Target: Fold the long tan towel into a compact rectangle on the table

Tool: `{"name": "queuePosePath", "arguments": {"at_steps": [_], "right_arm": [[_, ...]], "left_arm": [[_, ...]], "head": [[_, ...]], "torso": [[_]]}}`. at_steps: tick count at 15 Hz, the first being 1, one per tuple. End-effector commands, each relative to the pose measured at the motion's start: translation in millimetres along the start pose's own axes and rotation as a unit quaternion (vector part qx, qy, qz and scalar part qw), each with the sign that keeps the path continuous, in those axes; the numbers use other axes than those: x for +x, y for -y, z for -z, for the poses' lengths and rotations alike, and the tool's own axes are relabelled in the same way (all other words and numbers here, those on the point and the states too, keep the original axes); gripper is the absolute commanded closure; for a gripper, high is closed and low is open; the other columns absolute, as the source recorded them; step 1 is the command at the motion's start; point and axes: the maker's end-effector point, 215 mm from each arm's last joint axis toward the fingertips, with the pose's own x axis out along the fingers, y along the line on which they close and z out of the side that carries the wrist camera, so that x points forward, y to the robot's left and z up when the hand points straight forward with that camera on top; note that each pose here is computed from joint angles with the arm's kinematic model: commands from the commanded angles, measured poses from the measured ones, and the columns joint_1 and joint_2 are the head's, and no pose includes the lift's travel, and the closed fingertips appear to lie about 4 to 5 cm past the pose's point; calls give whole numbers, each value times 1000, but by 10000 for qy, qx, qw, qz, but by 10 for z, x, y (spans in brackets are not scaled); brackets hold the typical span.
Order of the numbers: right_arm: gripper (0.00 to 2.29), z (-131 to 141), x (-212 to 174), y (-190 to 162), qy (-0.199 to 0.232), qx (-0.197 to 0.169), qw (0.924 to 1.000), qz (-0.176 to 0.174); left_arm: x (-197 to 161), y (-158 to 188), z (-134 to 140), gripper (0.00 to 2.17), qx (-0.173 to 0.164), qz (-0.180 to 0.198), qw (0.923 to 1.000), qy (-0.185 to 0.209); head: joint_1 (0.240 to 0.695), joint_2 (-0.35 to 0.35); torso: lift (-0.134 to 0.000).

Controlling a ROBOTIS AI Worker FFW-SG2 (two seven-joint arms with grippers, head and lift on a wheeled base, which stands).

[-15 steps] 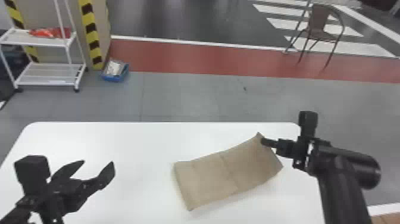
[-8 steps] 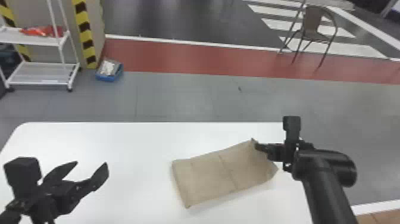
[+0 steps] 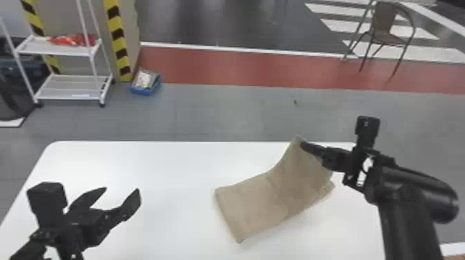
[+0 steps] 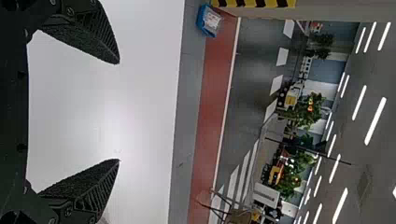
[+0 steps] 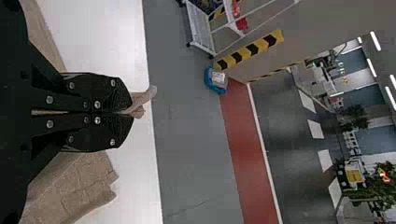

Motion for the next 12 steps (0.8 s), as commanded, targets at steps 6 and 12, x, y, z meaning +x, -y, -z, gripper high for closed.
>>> {"name": "queuePosePath", "arguments": {"at_steps": [6,12], "right_arm": [[1501,535,278,682,-411,-290,9965,664],[684,823,161,727,-1061,-224,9904,861]], "left_arm": [[-50,-95,0,144,-48,-44,10000,46],[-40,-64,14,144,-42,-18,10000,31]], "head": [[695,-165],[695,-177]], "torso": [[0],[0]]}}
